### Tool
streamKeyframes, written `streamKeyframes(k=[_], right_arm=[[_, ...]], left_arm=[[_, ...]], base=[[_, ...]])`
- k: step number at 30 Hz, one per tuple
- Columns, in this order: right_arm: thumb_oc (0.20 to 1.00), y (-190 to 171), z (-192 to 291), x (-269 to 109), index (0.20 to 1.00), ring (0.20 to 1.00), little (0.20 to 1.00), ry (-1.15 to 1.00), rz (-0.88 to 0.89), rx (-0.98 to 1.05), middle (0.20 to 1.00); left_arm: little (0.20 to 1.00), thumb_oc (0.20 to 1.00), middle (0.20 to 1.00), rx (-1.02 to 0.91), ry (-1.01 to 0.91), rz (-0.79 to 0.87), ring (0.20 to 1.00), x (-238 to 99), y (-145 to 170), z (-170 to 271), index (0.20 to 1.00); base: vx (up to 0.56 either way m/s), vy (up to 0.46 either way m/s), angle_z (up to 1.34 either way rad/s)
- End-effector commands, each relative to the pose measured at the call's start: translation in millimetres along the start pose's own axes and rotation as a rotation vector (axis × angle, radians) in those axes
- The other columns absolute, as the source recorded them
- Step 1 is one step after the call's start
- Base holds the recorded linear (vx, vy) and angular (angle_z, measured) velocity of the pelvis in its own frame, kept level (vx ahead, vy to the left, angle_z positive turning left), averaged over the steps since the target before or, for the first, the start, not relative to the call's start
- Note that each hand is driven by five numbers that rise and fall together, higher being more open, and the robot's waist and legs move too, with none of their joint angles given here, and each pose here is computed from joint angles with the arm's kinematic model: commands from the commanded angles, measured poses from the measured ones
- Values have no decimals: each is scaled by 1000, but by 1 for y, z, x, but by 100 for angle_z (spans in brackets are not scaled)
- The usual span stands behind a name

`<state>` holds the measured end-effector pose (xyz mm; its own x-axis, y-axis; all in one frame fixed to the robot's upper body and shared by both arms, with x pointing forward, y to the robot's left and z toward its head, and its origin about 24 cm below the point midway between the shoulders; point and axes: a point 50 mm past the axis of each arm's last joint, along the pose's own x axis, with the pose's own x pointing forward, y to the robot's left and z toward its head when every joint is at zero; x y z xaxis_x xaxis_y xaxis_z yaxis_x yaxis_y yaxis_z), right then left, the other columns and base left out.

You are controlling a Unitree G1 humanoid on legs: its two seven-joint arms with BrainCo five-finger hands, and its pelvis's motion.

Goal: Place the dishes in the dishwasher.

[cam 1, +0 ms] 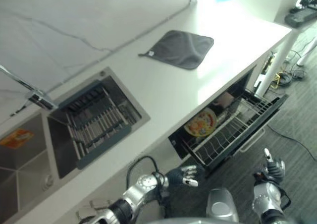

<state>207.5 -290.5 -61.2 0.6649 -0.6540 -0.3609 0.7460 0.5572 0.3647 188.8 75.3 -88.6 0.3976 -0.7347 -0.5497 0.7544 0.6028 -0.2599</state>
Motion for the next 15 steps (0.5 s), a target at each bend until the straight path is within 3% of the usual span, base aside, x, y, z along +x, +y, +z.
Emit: streamKeyframes(k=[1,4,7,11,15], right_arm=[[1000,25,19,7,1000,1000,1000,-73,141,97,1000],[1000,52,25,7,1000,1000,1000,-79,245,113,1000],[1000,89,41,10,1000,1000,1000,-101,381,166,1000],[1000,148,62,6,1000,1000,1000,-137,551,173,1000],[1000,170,74,2,1000,1000,1000,-148,637,169,1000]], left_arm=[[1000,1000,1000,121,89,272,1000,-1,14,-17,1000],[1000,1000,1000,218,192,484,1000,-19,37,-42,1000],[1000,1000,1000,274,216,684,1000,-33,66,-35,1000],[1000,1000,1000,69,125,916,1000,-51,92,-27,1000],[1000,1000,1000,-75,84,991,1000,-62,98,-34,1000]], base=[[-37,-67,-10],[-89,-51,2],[-185,-23,10],[-89,40,10],[-4,64,0]])
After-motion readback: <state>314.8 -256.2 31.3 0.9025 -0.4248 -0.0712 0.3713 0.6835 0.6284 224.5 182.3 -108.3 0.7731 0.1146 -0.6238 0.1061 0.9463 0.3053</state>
